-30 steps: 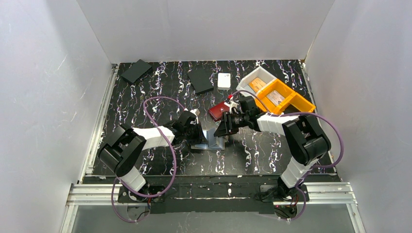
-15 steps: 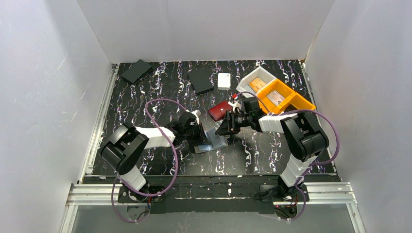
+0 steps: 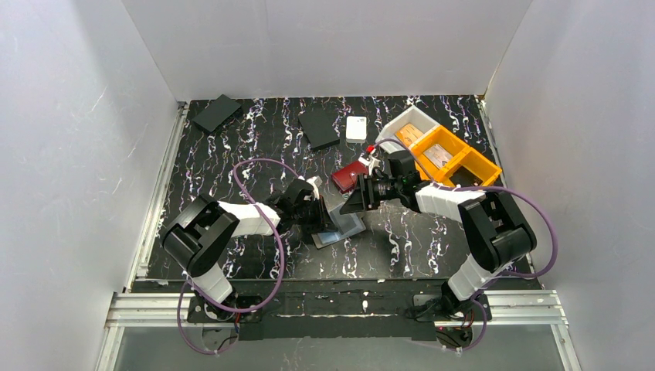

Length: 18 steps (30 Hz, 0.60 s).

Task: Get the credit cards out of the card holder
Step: Remove the credit card from the card holder.

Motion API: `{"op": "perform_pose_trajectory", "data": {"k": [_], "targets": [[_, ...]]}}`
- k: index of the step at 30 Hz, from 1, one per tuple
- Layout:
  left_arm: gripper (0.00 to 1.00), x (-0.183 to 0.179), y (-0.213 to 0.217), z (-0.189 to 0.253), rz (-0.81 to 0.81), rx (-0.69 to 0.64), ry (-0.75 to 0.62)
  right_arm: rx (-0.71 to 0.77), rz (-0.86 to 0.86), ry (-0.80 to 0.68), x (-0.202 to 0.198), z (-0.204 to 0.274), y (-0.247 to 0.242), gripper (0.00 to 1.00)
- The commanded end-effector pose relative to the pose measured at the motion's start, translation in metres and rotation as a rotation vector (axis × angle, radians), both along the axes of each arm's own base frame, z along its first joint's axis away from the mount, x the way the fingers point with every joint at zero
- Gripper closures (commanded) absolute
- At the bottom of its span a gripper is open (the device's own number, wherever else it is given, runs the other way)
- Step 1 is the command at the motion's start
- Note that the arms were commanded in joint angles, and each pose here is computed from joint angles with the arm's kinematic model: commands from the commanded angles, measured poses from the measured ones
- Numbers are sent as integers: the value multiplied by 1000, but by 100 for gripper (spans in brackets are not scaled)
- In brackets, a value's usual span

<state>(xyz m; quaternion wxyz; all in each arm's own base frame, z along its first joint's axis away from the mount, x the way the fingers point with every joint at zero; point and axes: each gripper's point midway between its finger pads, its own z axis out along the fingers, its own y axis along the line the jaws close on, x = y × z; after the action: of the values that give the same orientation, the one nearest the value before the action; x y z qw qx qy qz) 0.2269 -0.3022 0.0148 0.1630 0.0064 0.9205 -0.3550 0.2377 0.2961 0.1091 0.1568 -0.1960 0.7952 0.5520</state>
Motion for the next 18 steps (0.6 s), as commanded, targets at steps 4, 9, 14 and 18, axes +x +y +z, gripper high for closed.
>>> {"op": "perform_pose_trajectory", "data": {"k": [4, 9, 14, 18], "targets": [[97, -37, 30, -44, -18, 157, 132, -98, -29, -27, 5, -19, -9, 43], [97, -37, 29, -44, -19, 155, 133, -175, -66, -24, 9, -35, -17, 43], [97, -36, 29, -43, -20, 153, 131, -203, -72, -10, 10, -43, -19, 43], [97, -37, 29, -44, -20, 153, 133, -211, -74, -10, 10, -45, -20, 43]]}}
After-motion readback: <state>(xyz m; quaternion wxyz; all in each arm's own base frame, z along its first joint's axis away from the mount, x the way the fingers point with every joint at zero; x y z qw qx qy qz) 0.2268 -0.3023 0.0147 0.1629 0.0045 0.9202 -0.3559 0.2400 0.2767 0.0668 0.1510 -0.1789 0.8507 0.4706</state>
